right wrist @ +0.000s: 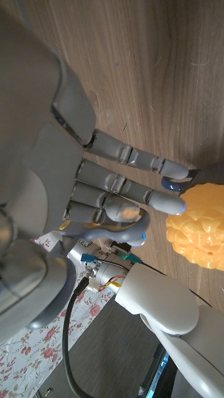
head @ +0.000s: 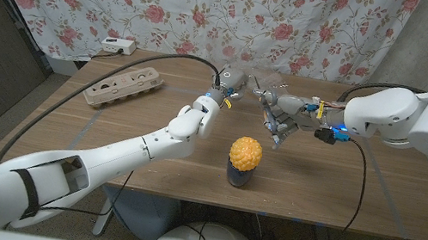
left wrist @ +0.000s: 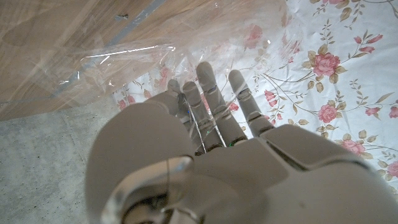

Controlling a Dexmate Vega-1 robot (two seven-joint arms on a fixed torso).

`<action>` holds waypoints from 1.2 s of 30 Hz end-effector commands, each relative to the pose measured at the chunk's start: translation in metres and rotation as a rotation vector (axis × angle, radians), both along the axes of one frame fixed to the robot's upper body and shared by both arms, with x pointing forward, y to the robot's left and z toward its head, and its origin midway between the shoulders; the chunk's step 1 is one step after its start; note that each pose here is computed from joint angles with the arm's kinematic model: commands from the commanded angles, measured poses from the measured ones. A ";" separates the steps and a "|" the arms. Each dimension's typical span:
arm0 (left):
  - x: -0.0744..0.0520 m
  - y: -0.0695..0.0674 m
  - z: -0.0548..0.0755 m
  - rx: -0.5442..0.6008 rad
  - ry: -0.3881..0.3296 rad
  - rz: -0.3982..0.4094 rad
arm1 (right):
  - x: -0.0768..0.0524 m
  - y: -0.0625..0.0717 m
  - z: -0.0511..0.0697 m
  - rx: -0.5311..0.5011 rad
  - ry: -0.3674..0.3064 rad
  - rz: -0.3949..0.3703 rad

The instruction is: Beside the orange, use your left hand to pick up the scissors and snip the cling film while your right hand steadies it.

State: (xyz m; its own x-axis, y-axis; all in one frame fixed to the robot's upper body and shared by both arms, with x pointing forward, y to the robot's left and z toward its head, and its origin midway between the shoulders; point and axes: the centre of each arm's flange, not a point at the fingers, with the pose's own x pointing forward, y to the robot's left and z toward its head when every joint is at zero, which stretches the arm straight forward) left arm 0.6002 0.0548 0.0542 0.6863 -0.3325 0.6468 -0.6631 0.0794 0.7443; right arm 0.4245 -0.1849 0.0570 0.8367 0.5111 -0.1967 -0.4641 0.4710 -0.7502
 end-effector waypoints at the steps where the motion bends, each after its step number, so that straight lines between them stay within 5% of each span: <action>1: -0.007 0.000 -0.001 0.006 -0.026 0.002 | -0.001 -0.008 0.001 -0.010 -0.002 -0.030; 21: -0.009 0.002 -0.016 -0.023 -0.021 0.003 | 0.005 -0.018 -0.004 -0.012 0.021 -0.042; 36: -0.010 -0.004 -0.019 -0.018 -0.013 0.004 | -0.003 -0.018 -0.004 -0.009 0.009 -0.014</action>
